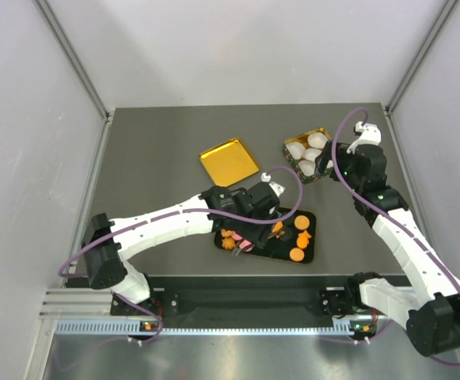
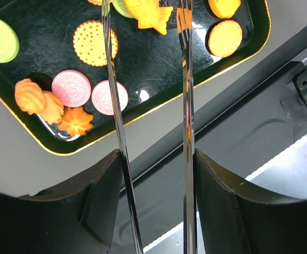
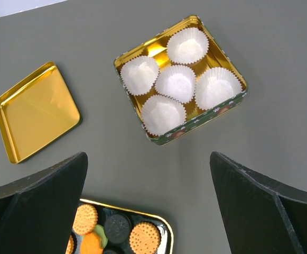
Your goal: Pack the cookies
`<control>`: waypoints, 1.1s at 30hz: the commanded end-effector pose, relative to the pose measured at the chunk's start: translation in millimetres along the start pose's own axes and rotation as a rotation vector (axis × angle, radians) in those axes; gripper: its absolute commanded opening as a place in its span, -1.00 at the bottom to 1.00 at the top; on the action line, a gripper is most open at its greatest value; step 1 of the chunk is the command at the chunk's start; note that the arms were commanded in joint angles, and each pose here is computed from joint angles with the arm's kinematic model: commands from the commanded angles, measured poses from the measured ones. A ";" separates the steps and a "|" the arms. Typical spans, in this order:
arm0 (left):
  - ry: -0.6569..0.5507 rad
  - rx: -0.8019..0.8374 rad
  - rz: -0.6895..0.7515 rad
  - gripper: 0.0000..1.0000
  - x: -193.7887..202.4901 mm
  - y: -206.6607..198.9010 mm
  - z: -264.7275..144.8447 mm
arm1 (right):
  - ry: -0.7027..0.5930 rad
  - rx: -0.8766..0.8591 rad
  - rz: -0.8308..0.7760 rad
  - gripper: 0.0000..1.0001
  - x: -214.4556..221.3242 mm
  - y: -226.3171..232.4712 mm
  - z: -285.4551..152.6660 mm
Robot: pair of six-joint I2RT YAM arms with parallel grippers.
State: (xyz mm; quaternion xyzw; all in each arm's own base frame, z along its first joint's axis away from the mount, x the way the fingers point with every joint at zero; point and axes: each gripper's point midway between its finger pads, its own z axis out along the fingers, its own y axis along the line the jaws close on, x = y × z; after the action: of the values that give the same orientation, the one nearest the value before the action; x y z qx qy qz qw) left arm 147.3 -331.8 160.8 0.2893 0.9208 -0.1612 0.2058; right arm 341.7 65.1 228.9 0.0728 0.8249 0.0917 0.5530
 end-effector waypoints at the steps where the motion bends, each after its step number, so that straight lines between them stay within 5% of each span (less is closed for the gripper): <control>1: -0.040 0.040 -0.012 0.18 -11.3 -13.2 4.5 | -0.072 -0.021 -0.001 0.99 -27.5 4.5 -6.3; 33: -0.025 -0.025 -0.009 -0.04 -20.6 -14.1 34.3 | -0.077 -0.031 -0.009 0.99 -29.0 5.7 -11.3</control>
State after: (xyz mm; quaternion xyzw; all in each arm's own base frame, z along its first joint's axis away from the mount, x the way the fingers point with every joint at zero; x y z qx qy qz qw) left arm 156.3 -354.6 131.4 0.2859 0.9279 -0.1409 0.1935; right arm 338.7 65.2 235.8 0.0675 0.8195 0.0944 0.5612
